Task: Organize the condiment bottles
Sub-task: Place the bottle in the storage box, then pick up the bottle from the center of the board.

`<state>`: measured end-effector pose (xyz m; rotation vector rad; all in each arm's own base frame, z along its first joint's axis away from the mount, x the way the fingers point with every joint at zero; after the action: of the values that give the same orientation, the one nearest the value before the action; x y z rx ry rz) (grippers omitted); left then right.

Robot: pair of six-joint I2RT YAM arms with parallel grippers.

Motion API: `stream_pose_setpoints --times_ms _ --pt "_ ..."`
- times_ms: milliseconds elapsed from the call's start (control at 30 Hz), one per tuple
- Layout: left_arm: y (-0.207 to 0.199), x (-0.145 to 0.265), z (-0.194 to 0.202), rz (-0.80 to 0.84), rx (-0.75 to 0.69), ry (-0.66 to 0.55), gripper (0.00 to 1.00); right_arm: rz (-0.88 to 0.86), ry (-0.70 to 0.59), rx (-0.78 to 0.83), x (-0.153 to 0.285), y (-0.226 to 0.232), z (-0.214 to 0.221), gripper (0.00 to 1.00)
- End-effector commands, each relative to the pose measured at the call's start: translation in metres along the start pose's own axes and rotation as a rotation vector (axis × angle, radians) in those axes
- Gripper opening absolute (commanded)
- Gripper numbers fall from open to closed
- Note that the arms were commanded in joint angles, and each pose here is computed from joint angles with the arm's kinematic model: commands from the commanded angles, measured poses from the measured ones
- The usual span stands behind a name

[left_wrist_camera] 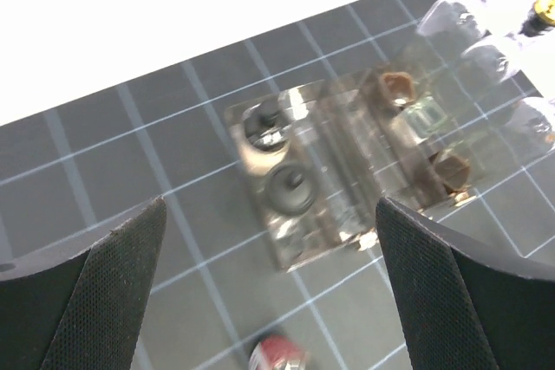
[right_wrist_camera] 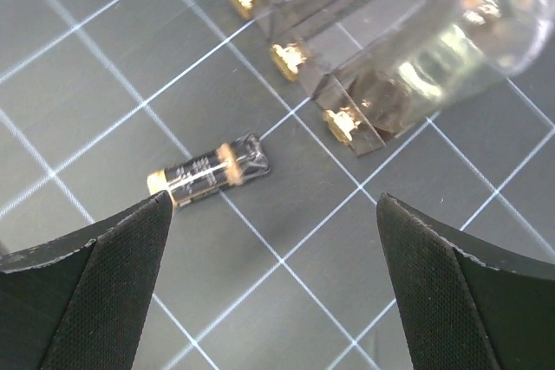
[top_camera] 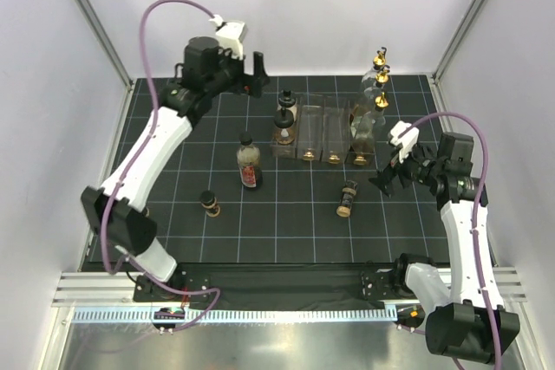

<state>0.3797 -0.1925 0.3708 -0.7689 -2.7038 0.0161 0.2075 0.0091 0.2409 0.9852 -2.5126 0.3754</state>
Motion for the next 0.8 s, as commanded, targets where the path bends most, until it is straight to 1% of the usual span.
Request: stream_pose_setpoints --times_ms 0,33,67,133,167,233,300,333,367,400,467,500,600,633,667,733,767 --pt "0.016 0.045 -0.017 -0.088 -0.028 -0.093 1.00 -0.135 -0.009 0.232 0.011 0.010 -0.010 1.00" --pt "0.019 0.051 -0.015 -0.101 -0.028 -0.094 1.00 -0.170 -0.020 0.257 0.012 0.013 -0.010 1.00" --pt "0.024 0.065 -0.014 -0.125 -0.024 -0.108 1.00 -0.195 -0.017 0.262 0.011 0.013 -0.011 1.00" --pt "0.028 0.077 -0.011 -0.152 -0.022 -0.115 1.00 -0.241 -0.017 0.231 0.009 0.017 -0.009 1.00" --pt "0.031 0.091 -0.015 -0.180 -0.022 -0.139 1.00 -0.260 -0.015 0.229 0.008 0.019 -0.011 1.00" --pt "0.036 0.101 -0.003 -0.213 -0.020 -0.125 1.00 -0.324 0.013 0.232 0.004 0.026 -0.005 1.00" --pt "0.041 0.119 0.007 -0.268 -0.030 -0.130 1.00 -0.379 0.046 0.278 0.000 0.034 0.000 1.00" --pt "0.042 0.124 0.012 -0.289 -0.033 -0.127 1.00 -0.397 0.050 0.350 -0.002 0.035 0.002 1.00" --pt "0.043 0.130 0.016 -0.306 -0.038 -0.131 1.00 -0.405 0.079 0.385 -0.003 0.035 0.006 1.00" --pt "0.045 0.139 0.025 -0.343 -0.048 -0.126 1.00 -0.423 0.088 0.417 -0.006 0.036 0.007 1.00" --pt "0.047 0.149 0.031 -0.377 -0.054 -0.131 1.00 -0.429 0.109 0.463 -0.011 0.032 0.005 1.00" --pt "0.049 0.157 0.041 -0.408 -0.057 -0.124 1.00 -0.458 0.124 0.453 -0.017 0.033 0.005 1.00" --pt "0.052 0.165 0.056 -0.451 -0.055 -0.121 1.00 -0.484 0.176 0.411 -0.025 0.035 0.003 1.00" --pt "0.052 0.168 0.068 -0.456 -0.053 -0.106 1.00 -0.500 0.188 0.404 -0.031 0.040 0.002 1.00" --pt "0.052 0.169 0.073 -0.464 -0.052 -0.101 1.00 -0.478 0.213 0.345 -0.037 0.043 0.004 1.00" --pt "0.053 0.174 0.082 -0.486 -0.047 -0.100 1.00 -0.452 0.280 0.343 -0.044 0.051 0.009 1.00" --pt "0.055 0.173 0.092 -0.497 -0.046 -0.080 1.00 -0.417 0.308 0.292 -0.050 0.054 0.013 1.00"
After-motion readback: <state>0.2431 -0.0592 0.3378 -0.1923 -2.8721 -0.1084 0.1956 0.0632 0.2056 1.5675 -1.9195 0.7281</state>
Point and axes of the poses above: each gripper's point midway between its finger pads, its own x axis back along the fingers, its own y axis along the line the jaws close on, z = x × y, the point moved 8 cm from there along x, back along the fingers, and after that the axes turned 2 degrees about -x, right-handed, at the moved point
